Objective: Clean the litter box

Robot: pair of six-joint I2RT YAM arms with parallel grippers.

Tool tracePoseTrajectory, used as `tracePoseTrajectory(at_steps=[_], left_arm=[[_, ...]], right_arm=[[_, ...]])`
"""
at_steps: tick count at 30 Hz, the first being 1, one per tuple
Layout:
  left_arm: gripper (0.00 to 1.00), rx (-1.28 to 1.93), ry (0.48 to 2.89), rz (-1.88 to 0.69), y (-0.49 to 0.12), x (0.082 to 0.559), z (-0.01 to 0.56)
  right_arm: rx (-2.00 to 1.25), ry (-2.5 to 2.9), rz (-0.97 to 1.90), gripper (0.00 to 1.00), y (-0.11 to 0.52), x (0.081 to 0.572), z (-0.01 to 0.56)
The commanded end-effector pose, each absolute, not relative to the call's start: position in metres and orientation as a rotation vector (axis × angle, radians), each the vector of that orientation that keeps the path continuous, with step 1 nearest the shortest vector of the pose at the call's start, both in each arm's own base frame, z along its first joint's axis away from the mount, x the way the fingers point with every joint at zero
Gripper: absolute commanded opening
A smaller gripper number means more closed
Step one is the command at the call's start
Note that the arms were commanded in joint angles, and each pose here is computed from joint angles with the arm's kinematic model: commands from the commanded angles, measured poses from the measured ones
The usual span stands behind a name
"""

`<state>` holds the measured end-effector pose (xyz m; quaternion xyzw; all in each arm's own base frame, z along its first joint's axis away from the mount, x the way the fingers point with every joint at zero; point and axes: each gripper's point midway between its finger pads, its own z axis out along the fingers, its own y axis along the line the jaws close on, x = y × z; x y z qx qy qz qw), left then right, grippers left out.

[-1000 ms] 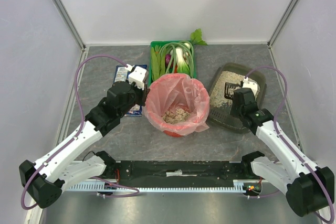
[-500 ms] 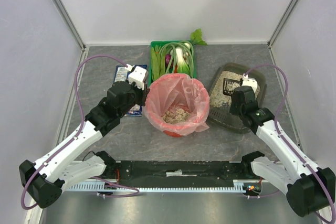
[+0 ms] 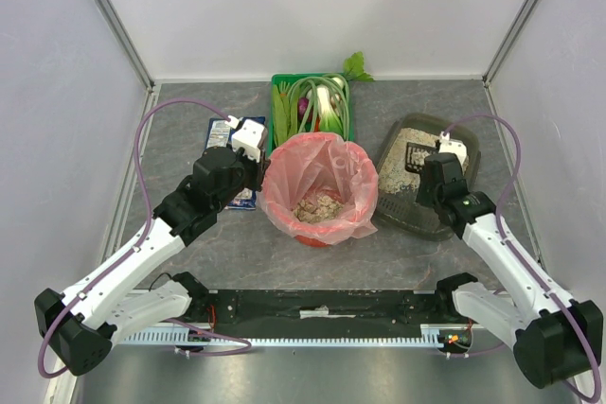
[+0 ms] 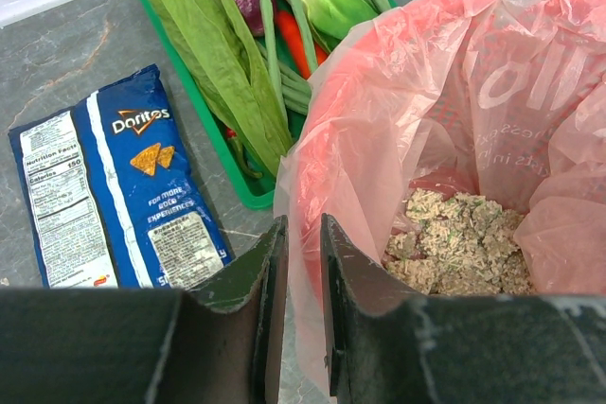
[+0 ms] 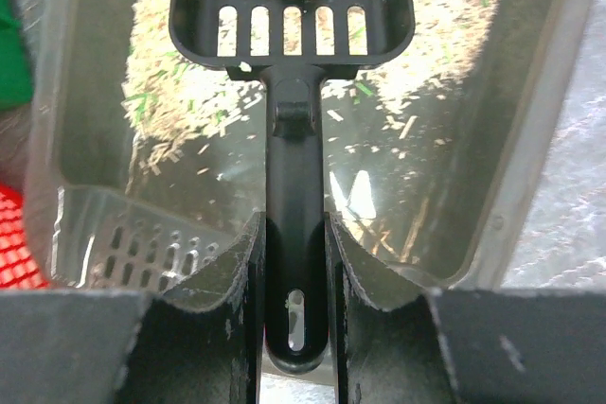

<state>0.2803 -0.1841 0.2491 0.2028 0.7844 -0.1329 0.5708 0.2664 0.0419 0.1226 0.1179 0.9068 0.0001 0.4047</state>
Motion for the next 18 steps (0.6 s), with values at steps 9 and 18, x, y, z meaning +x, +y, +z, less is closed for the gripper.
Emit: tracePoseTrajectory(at_steps=[9,18], left_arm=[[0.26,0.462,1.79,-0.329,-0.186,0.282,0.263],[0.26,0.473,1.8,-0.338,-0.189,0.281,0.261]], right_arm=[[0.196,2.248,0.198,0.0,0.07,0.279,0.139],[0.334,2.219,-0.17,0.0,0.013,0.271,0.148]])
